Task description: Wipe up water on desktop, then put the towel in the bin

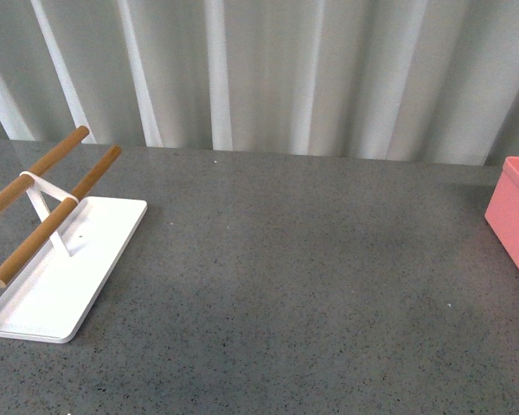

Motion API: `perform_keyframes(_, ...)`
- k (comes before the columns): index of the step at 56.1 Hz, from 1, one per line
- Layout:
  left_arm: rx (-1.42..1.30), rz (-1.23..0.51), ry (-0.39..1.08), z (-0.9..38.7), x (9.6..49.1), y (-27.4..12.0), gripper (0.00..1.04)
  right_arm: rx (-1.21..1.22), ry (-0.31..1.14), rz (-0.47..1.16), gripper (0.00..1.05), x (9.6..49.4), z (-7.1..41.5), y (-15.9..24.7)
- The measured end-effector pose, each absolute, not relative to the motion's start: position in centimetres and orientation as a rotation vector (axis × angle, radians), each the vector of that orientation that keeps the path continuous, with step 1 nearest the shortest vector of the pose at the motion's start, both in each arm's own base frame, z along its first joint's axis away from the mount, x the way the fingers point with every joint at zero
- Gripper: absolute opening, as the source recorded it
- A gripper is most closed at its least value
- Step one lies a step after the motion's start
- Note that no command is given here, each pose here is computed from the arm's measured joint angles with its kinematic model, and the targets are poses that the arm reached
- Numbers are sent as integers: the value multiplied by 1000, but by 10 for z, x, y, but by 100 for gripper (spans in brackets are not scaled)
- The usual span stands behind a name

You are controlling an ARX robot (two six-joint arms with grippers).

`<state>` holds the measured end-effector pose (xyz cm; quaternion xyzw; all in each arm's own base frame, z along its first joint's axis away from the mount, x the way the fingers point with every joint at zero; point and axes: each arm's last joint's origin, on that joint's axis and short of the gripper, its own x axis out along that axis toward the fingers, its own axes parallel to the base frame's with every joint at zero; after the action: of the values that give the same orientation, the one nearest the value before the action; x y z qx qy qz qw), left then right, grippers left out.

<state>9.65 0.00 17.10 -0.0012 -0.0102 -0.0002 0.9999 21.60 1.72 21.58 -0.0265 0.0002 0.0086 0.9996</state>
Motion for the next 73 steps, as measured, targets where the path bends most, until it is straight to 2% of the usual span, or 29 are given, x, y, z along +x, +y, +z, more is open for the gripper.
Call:
perform_keyframes(12,-2,0,-20,171,97,0,98,-23,9,2,3,187,197,0)
perform_keyframes(41,-2,0,-20,171,97,0,98,-17,8,4,3,146,177,0)
perform_keyframes(73,-2,0,-20,171,97,0,98,-14,-25,3,3,124,175,0)
